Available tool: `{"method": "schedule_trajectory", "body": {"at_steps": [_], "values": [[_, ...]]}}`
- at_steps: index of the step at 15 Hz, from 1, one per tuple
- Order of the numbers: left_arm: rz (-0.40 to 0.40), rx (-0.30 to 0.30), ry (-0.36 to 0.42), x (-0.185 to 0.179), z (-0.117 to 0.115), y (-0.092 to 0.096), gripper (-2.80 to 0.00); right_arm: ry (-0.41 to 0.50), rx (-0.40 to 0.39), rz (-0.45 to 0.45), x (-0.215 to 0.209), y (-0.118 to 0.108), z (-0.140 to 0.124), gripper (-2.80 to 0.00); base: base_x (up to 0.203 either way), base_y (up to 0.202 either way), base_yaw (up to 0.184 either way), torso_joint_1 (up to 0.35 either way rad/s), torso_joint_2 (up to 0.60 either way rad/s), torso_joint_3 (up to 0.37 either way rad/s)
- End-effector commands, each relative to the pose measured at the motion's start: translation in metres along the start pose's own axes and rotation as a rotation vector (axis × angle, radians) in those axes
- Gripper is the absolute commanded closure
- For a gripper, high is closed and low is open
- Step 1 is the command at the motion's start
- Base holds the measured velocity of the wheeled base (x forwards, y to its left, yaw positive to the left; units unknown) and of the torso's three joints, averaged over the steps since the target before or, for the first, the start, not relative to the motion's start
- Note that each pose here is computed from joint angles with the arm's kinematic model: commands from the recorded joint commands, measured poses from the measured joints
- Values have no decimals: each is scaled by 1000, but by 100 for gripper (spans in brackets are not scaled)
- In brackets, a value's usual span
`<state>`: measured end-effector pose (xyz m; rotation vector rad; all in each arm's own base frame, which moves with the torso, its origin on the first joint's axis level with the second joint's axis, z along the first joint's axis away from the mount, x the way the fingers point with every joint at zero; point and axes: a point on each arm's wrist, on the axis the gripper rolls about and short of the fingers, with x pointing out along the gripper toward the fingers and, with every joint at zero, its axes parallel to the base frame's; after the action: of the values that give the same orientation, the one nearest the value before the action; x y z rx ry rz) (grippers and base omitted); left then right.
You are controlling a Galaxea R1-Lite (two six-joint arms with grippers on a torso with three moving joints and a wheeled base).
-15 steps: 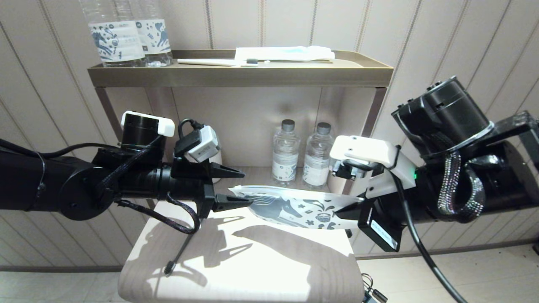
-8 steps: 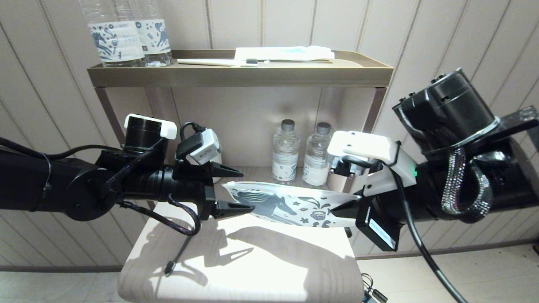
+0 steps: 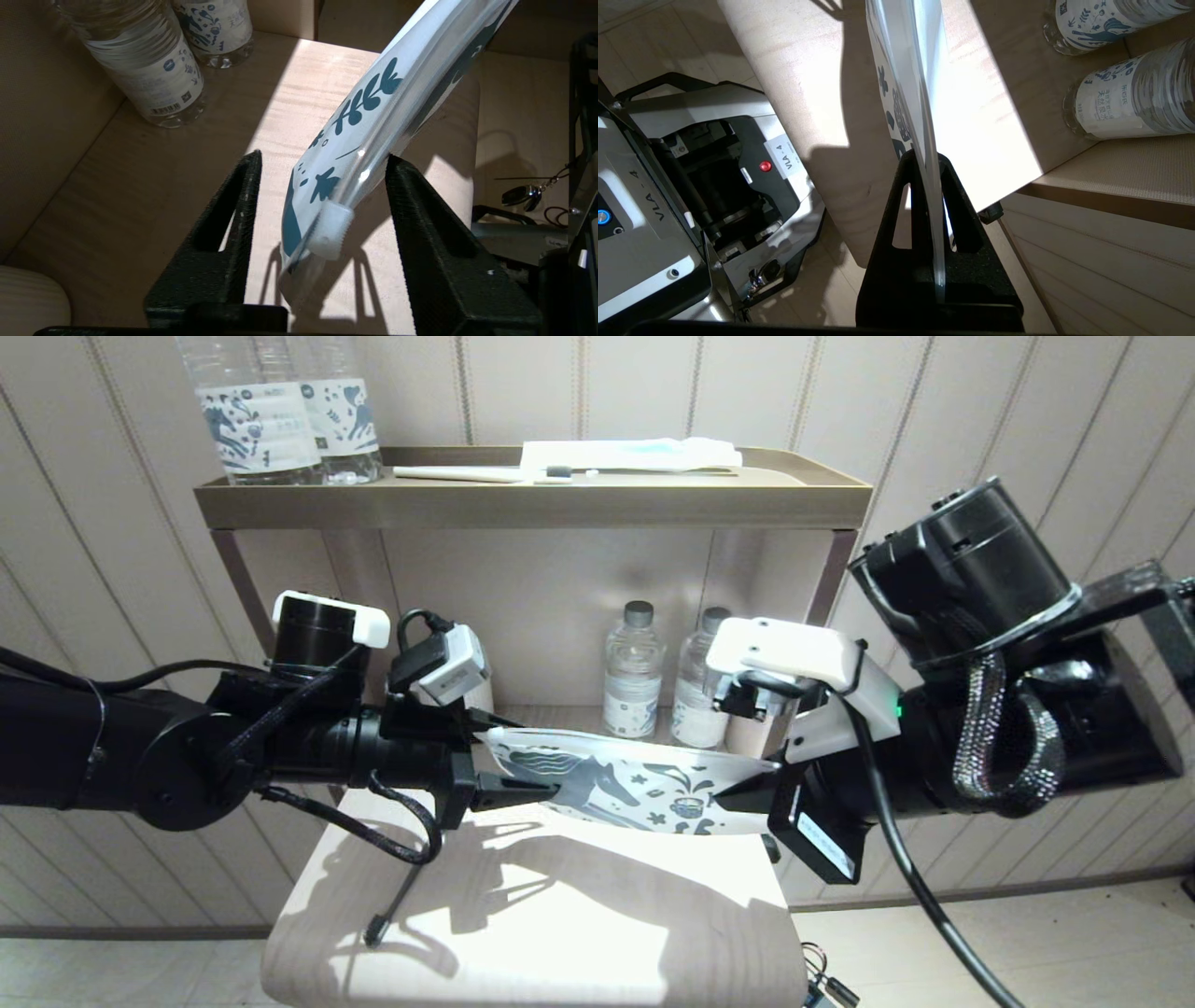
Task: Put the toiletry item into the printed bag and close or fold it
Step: Hand it to the other hand
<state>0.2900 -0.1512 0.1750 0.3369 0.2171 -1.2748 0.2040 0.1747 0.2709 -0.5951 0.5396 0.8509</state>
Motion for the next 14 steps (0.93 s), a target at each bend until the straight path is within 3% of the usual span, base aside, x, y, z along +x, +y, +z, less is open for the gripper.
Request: {"method": "schedule_trajectory", "body": {"at_steps": [1,14], "values": [[0,11,-10,-1,3,0,0,4,-3,4,3,0,2,0,0,0,0,0,0,0],[-4,6,-6,-1,1,-1,0,5,-12,32,19,0,11,0,0,0,0,0,0,0]]}}
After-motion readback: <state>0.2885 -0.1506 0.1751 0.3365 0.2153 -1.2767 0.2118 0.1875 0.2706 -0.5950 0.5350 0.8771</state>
